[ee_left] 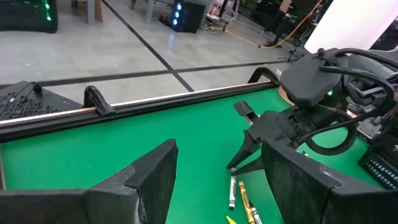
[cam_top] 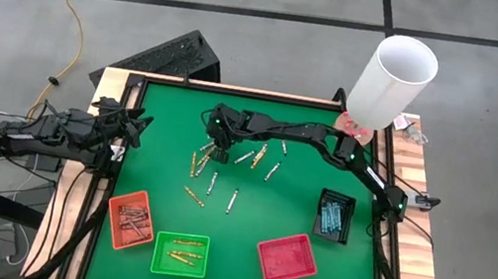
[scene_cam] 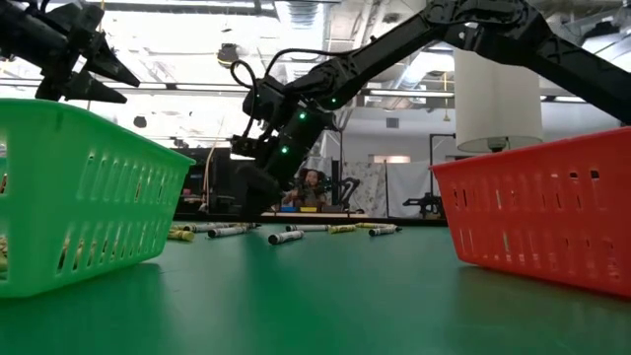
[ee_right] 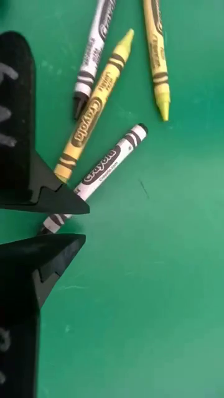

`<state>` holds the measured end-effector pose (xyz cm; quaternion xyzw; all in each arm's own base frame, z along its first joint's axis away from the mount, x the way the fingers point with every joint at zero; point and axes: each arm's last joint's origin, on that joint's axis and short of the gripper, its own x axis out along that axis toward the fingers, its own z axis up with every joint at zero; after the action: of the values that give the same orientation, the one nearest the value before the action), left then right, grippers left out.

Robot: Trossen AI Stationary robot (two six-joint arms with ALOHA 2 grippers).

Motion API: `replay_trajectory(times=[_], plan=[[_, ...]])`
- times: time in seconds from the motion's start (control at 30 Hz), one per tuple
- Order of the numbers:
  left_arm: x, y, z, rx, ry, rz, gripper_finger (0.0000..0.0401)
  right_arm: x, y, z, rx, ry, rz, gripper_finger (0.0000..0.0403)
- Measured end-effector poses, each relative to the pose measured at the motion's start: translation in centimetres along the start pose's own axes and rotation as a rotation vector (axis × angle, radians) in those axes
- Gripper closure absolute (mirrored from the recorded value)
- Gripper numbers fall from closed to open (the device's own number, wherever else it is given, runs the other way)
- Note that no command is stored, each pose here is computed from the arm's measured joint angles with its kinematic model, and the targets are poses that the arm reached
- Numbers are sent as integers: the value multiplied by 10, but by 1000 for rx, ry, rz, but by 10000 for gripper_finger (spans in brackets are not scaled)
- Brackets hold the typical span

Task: Sort crayons
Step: Put the black crayon into the red bin

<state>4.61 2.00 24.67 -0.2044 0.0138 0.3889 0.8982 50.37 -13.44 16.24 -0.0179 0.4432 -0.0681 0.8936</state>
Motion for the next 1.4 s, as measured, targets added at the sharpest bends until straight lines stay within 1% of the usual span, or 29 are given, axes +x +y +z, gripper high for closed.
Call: replay_trajectory(times=[0.2,0.4,0.53,0.6,0.77,0.87,1.0,1.2,1.3,1.4], plan=[[0,1,-1,-10,11,4,178,4,15,-2,-26,30,16,327],[0,1,-1,-13,12,4,178,-2,24,-1,-32,98,37,327],[0,1,-1,-16,12,4,178,-11,28,6,-36,127,47,327],[0,1,-1,-16,11,4,178,-16,30,11,-40,136,35,327],[0,1,-1,-16,12,4,178,-39,25,37,-65,63,16,328],[0,1,-1,-16,12,4,178,-49,26,44,-121,43,72,328],[0,1,-1,-16,12,5,178,-51,38,46,-188,35,146,328],[0,1,-1,-16,11,5,178,-45,60,40,-276,62,180,328],[0,1,-1,-16,11,5,178,-45,62,43,-283,32,175,328],[0,1,-1,-16,11,5,178,-45,58,44,-278,19,167,328]])
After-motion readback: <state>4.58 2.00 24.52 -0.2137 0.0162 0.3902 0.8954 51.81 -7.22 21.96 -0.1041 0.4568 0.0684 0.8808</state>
